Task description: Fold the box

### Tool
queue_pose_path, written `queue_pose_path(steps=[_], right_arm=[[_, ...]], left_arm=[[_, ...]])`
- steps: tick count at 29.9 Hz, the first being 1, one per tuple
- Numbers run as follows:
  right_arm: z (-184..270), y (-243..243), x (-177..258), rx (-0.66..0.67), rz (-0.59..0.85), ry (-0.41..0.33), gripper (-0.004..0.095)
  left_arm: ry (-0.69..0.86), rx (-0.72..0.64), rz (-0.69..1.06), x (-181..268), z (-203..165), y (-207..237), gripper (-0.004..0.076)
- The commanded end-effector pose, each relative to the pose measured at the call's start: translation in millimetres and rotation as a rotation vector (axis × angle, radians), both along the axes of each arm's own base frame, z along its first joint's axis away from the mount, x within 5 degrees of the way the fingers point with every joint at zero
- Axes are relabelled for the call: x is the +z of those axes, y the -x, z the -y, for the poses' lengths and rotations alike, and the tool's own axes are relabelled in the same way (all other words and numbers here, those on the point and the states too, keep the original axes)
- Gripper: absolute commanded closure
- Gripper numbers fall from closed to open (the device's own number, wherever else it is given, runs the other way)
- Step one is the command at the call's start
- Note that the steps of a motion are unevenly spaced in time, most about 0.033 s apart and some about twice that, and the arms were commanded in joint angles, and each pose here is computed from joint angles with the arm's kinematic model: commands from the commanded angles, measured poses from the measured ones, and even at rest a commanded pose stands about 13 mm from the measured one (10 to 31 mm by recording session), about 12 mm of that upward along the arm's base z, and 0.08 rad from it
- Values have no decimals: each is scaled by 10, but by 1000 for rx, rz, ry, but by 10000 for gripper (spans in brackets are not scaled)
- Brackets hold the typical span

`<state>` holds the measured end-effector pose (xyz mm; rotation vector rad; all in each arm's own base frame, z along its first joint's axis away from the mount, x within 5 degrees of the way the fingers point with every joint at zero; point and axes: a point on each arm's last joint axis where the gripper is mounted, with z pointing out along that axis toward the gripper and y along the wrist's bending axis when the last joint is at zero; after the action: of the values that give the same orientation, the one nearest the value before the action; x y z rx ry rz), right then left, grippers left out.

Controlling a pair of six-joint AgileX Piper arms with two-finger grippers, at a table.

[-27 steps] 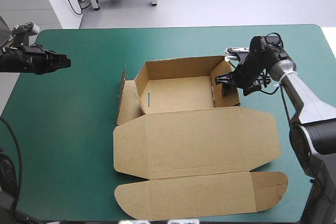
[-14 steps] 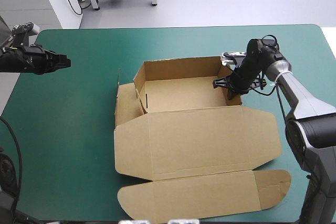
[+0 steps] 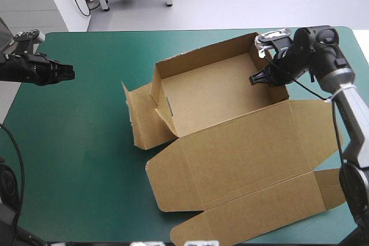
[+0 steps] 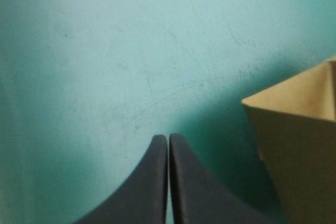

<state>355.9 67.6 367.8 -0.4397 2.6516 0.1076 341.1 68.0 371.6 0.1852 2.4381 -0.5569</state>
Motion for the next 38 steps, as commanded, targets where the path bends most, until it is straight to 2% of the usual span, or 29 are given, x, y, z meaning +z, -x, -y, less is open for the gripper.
queue_pose_path(steps=[1, 6, 9, 14, 20, 26, 32, 38], right_arm=[[178, 338, 552, -33, 152, -61, 929], [278, 517, 811, -28, 235, -236, 929], [249, 516, 907, -4, 288, -363, 929], [189, 449, 956, -4, 333, -449, 927], [177, 365, 932, -9, 347, -464, 927], [195, 268, 875, -24, 361, -446, 927], [249, 224, 840, -42, 379, -377, 927], [278, 208, 821, -50, 384, -339, 926]], left_arm=[[38, -2, 47, 118, 41, -2, 731], [124, -7, 19, -24, 39, -136, 731], [252, -44, 36, -70, 107, -223, 731], [404, -120, 42, -150, 351, -285, 731], [358, -172, -8, -311, 893, -347, 731], [488, -238, 36, -110, 1391, -281, 731], [509, -220, 164, 262, 1450, -84, 731], [613, -273, 166, 427, 1498, 44, 731]])
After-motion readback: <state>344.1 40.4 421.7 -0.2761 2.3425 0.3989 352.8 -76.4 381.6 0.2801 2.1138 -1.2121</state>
